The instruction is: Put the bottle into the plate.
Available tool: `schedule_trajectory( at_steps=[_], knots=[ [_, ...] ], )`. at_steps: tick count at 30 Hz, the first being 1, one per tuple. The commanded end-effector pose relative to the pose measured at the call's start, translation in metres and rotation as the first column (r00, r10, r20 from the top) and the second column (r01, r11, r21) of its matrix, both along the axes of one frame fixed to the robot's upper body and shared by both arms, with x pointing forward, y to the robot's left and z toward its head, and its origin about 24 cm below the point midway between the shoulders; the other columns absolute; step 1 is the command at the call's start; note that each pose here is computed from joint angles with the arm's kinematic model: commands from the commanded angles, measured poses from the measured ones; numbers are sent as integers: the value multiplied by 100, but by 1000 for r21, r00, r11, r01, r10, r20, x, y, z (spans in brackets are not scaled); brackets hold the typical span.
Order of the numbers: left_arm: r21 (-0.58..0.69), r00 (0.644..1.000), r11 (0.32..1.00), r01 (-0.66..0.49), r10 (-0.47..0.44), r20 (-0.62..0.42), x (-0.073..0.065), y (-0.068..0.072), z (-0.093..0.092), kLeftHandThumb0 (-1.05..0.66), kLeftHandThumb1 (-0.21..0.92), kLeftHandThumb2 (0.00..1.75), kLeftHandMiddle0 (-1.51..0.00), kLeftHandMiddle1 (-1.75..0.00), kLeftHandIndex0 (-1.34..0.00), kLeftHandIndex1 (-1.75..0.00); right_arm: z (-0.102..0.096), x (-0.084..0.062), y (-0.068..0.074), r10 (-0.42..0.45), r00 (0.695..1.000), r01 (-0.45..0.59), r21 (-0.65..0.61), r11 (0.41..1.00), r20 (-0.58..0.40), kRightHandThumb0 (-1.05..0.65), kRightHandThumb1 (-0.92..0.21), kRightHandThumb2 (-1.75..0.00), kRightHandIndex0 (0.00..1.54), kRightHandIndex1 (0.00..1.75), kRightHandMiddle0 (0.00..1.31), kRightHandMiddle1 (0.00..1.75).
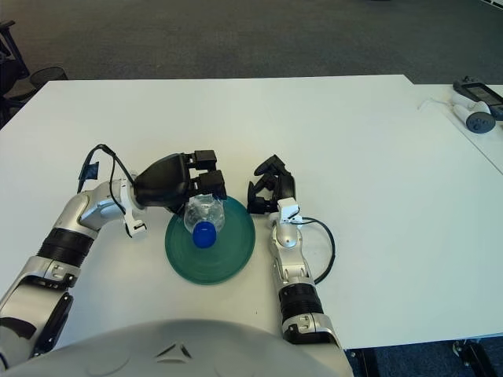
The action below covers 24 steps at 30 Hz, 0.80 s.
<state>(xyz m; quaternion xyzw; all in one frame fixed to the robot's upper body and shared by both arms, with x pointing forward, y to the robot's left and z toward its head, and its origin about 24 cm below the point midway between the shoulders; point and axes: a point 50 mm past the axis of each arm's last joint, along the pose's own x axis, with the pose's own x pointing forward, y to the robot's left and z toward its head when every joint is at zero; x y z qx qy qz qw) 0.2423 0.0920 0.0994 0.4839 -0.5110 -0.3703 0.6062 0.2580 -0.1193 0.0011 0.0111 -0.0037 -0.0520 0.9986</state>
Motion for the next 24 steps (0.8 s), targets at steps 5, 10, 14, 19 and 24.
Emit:
schedule_trajectory(
  at_steps=[5,10,14,19,24],
  knots=[
    [40,996,999,-2,-1,90,-4,-3,-3,-49,28,136,-128,-175,-64,-175,-26,-12,-3,-11,990,13,19,1000,-141,0,-7,-158,82,167,57,175],
    [152,991,987,44,-62,122,-5,-4,0,-49,29,135,-126,-175,-64,-175,-25,-12,-3,-13,991,14,10,1000,-135,0,-7,-159,80,169,57,175],
    [253,987,963,89,-119,106,-8,-4,0,-48,33,129,-124,-175,-60,-175,-26,-12,-3,-8,991,10,9,1000,-135,0,-8,-158,80,169,57,175],
    [279,987,955,98,-129,94,-11,-4,3,-46,37,125,-124,-175,-57,-175,-26,-11,-3,-5,990,7,16,1000,-139,0,-8,-157,80,168,56,175],
    [251,986,962,111,-139,95,-13,-4,9,-45,40,121,-123,-175,-55,-175,-26,-11,-3,-6,991,9,16,1000,-132,0,-8,-157,80,169,56,175]
  ],
)
